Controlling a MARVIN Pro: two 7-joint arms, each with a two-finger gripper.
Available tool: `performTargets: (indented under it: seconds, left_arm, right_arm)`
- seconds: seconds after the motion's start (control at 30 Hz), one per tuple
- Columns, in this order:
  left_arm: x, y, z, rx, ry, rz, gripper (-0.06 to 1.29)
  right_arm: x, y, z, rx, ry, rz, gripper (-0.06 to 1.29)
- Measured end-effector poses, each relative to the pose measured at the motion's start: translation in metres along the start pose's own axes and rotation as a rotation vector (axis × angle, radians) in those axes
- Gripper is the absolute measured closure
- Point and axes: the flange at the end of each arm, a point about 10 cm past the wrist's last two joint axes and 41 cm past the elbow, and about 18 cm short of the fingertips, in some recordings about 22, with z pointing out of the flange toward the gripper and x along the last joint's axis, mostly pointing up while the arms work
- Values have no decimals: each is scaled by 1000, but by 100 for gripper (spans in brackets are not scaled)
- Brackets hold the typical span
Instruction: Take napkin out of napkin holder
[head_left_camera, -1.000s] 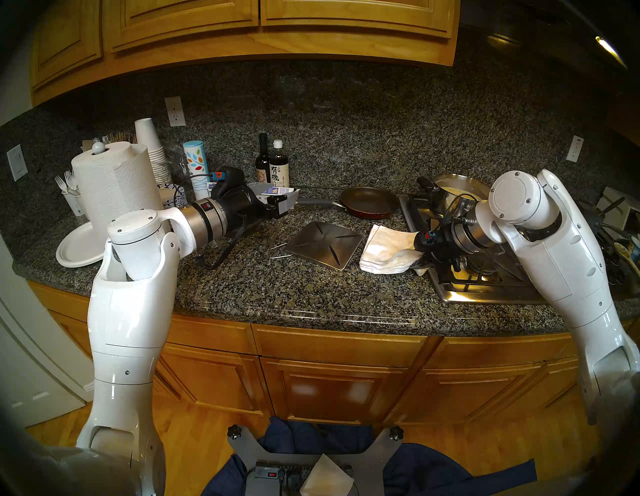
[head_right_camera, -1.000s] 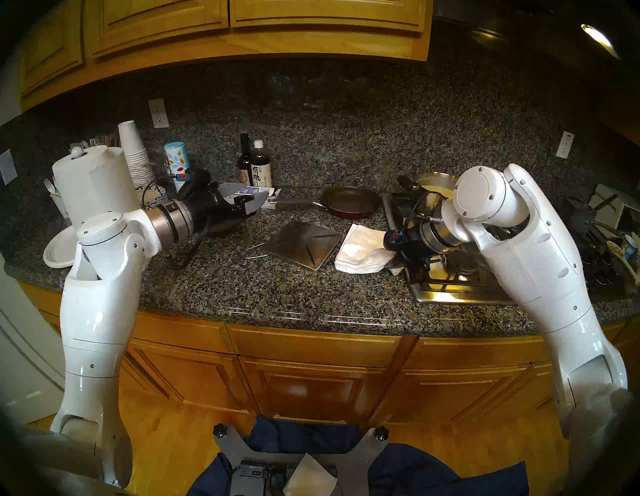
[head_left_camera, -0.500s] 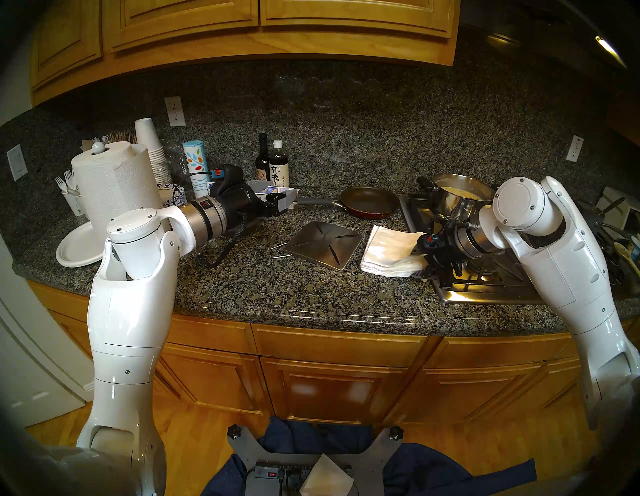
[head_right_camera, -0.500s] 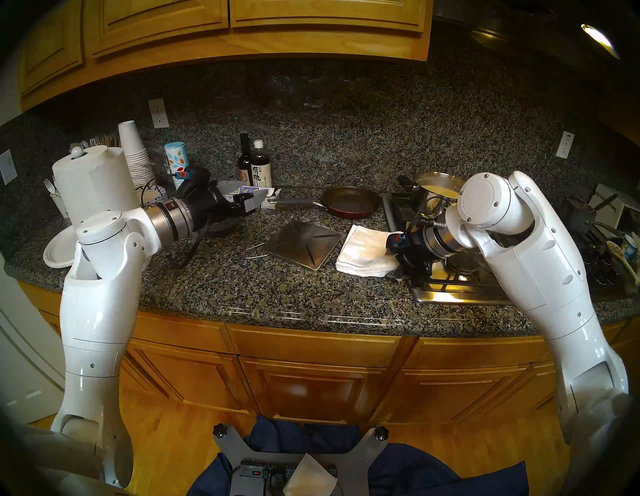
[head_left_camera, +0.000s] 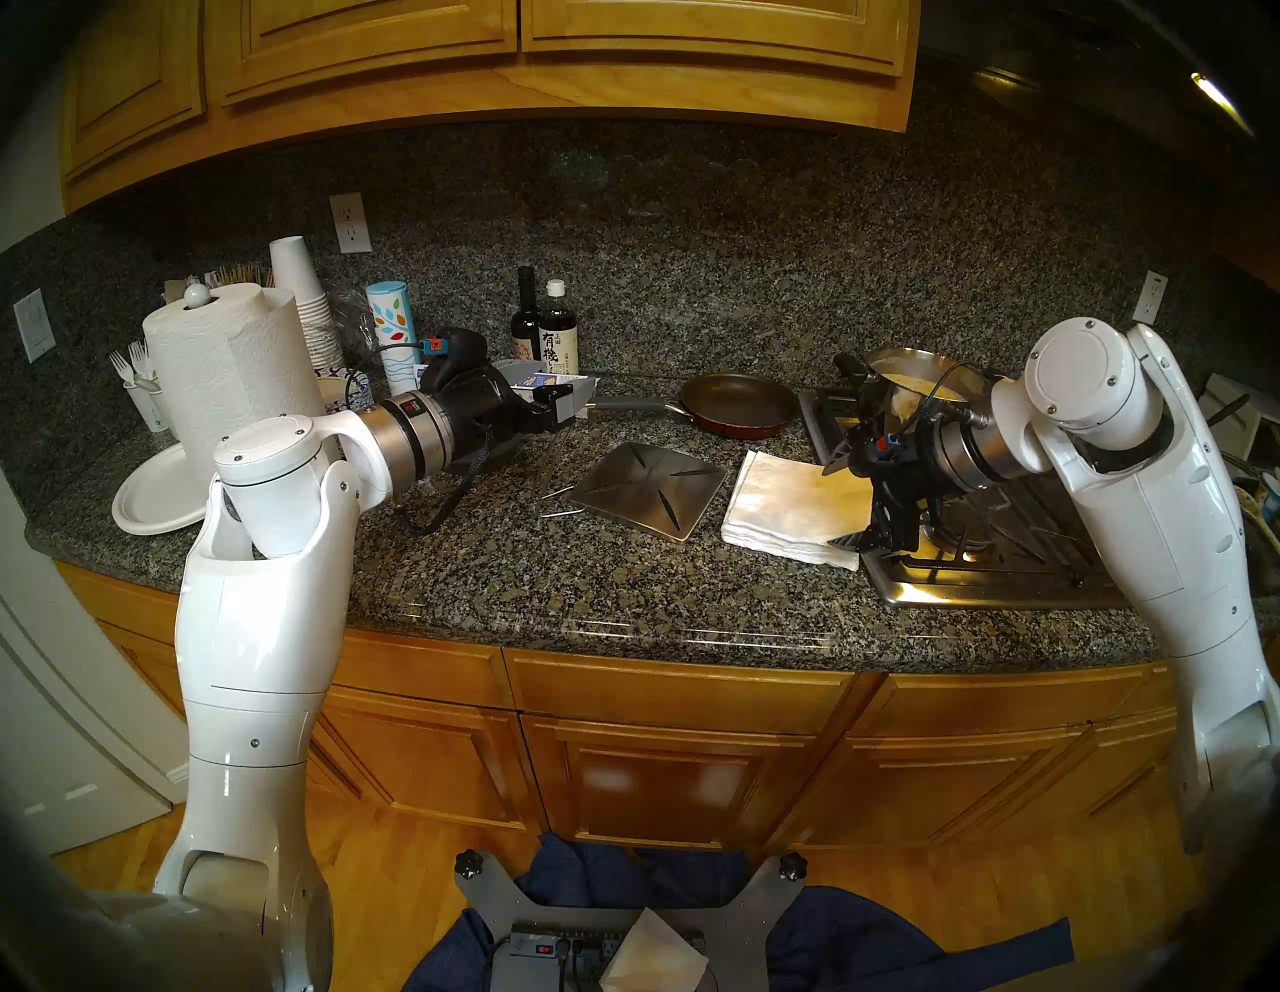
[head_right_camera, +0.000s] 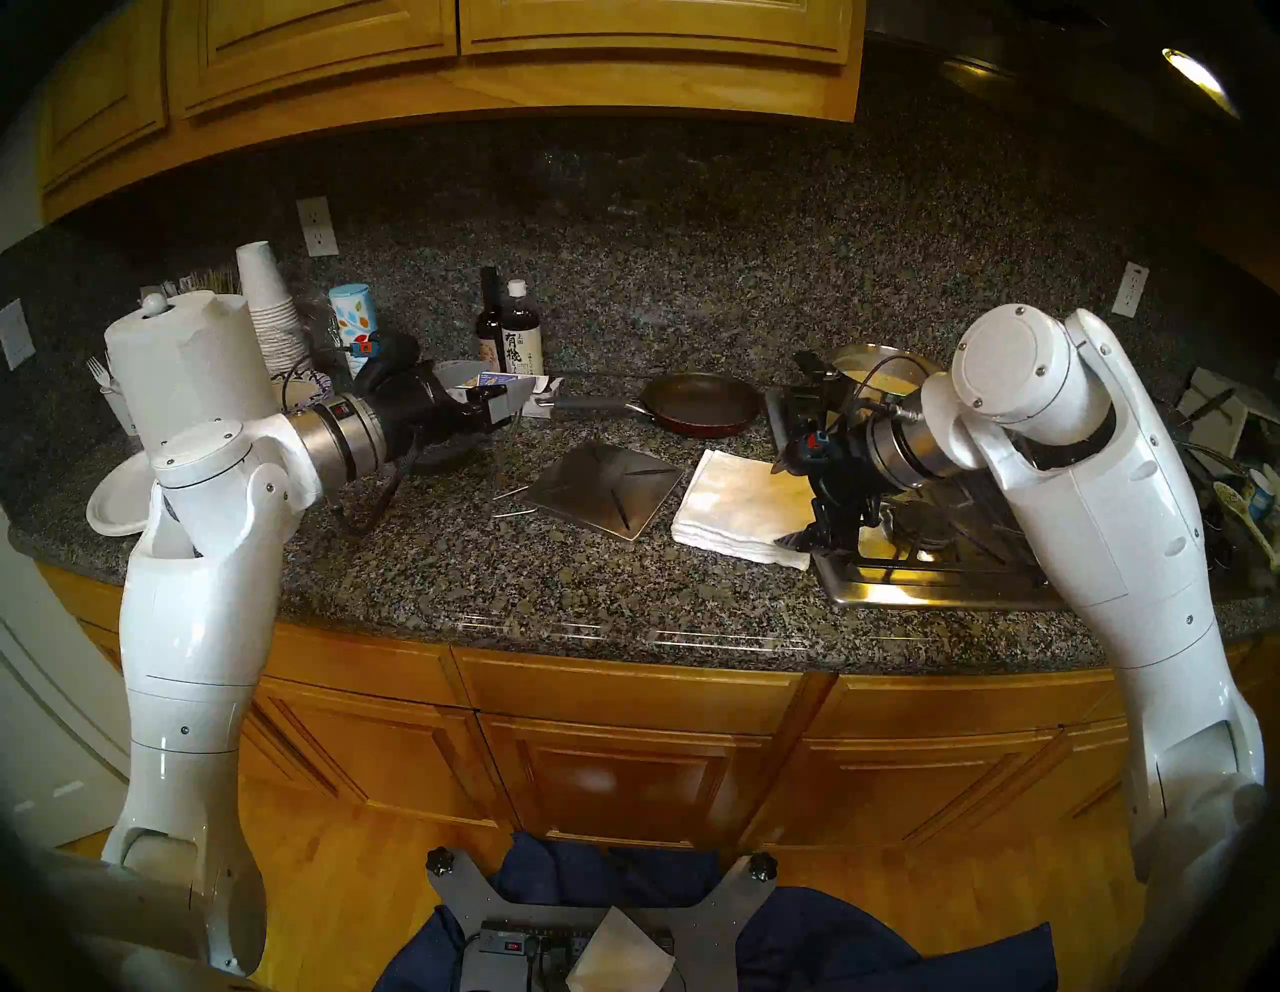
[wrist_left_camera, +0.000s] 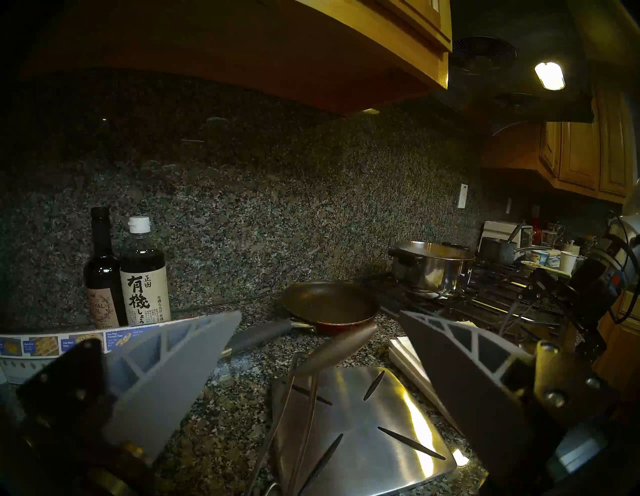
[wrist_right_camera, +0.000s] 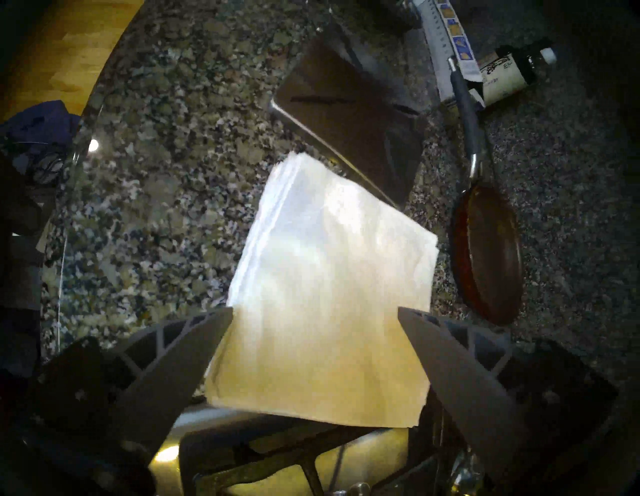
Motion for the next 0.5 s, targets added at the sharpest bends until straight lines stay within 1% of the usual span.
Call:
performTargets:
  seconds: [0.1,0.2,0.3,0.5]
  left_arm:
    - [0,1,1,-3,1,-1,-1]
    - [1,2,2,-5,2,0,-1]
    - [2,3,2,-5,4,1,-1]
    - [6,4,-1,2,10,8,-1]
  right_arm:
    - [3,9,-14,-50,25,10,2]
    - [5,16,-21,-87,51,27,2]
    - [4,22,-21,-110,78,53,2]
    - [-1,34,-9,-162,140,121,2]
